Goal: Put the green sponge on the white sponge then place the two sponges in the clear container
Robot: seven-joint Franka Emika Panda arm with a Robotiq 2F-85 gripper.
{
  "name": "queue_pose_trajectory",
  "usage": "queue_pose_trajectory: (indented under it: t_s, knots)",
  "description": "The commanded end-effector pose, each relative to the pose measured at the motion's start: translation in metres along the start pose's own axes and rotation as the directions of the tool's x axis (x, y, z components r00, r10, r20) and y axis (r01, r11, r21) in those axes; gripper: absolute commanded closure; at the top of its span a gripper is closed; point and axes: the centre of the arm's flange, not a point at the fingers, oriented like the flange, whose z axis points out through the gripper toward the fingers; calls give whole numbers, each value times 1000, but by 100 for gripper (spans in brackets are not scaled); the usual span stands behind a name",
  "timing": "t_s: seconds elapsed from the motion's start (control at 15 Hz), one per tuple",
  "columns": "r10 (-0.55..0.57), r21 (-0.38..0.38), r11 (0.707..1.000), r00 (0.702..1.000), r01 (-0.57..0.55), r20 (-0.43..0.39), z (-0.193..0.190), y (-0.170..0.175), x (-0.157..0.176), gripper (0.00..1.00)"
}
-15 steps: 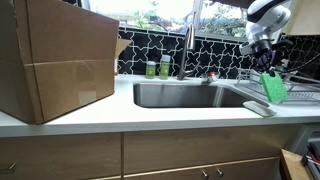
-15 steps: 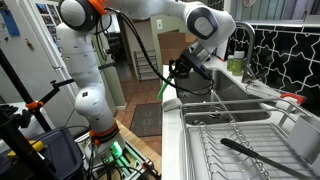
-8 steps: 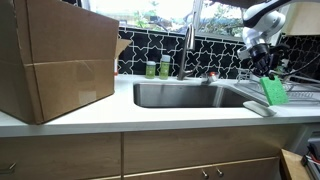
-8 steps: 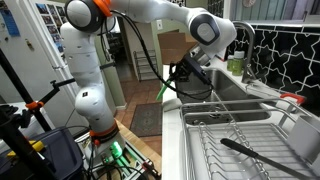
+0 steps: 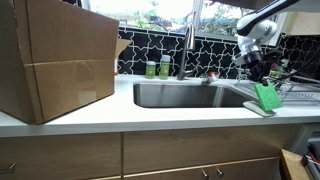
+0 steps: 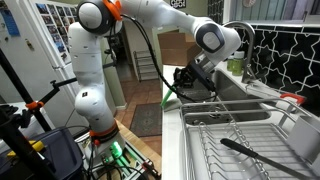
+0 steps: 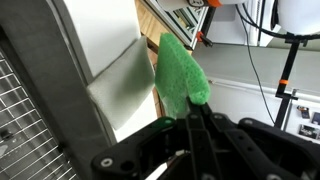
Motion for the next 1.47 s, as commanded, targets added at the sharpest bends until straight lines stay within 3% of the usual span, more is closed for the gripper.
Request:
queue_pose_trajectory:
  t_s: [0.0, 0.67, 0.8, 0.87, 1.07, 1.13, 1.2, 1.27, 1.4]
  knots:
    - [44, -11, 999, 999, -44, 7, -1, 17, 3, 95]
    - [129, -20, 991, 992, -129, -3, -1, 41, -1, 94]
    - [144, -23, 989, 990, -144, -4, -1, 43, -1, 83]
    - [152, -25, 988, 988, -153, -6, -1, 45, -1, 72]
    - [165, -27, 986, 986, -165, -8, -2, 46, 0, 59]
    - [168, -28, 985, 986, -169, -7, -3, 46, 0, 49]
    - [171, -27, 985, 985, -171, -7, -3, 46, 0, 49]
    - [176, -28, 984, 984, -176, -7, -3, 47, 1, 38]
    - [183, -29, 983, 983, -183, -5, -3, 47, 1, 29]
